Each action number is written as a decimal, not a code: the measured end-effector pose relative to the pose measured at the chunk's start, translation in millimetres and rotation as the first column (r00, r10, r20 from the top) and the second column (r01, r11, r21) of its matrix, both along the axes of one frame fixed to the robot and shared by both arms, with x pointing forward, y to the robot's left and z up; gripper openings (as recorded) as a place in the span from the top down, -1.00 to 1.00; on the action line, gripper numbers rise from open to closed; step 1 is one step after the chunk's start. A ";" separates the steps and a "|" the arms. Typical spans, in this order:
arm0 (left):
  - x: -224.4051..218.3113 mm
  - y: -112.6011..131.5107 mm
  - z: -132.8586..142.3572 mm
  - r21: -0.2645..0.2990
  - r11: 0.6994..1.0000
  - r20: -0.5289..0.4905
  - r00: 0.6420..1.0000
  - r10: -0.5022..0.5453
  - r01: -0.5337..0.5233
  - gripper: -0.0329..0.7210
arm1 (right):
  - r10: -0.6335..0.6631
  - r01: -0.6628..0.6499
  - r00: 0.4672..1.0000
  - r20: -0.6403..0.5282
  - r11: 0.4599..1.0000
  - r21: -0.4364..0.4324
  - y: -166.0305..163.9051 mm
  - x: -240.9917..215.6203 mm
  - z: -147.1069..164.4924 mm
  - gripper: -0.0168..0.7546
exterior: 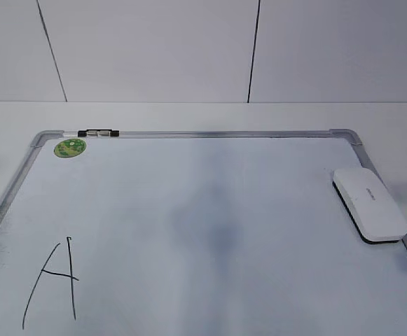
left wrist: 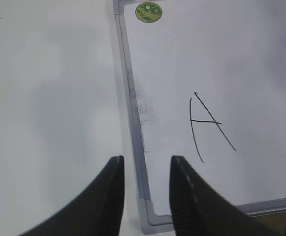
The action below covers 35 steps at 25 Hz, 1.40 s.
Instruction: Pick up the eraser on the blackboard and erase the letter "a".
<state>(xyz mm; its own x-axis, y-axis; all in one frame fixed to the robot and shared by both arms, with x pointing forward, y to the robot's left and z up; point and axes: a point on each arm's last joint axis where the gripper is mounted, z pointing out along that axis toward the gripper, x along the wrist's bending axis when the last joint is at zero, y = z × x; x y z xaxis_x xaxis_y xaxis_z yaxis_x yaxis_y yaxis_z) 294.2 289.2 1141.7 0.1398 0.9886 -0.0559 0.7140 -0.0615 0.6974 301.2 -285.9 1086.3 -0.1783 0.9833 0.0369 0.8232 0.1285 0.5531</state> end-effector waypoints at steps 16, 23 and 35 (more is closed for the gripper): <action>-65.0 -2.6 -66.5 -0.058 0.998 0.121 0.992 -0.030 0.037 0.29 | -0.018 0.028 0.963 0.269 0.999 -0.032 -10.1 -66.2 -26.3 -0.58; -76.6 -2.1 -90.0 -0.056 0.998 0.157 0.987 -0.031 0.041 0.29 | -0.021 0.033 0.929 0.370 0.999 -0.025 -12.0 -86.5 -35.4 -0.58; -65.3 1.1 -90.1 -0.031 0.999 0.257 0.966 -0.005 0.013 0.29 | -0.026 0.041 0.921 0.389 0.999 -0.032 -12.8 -82.8 -38.1 -0.58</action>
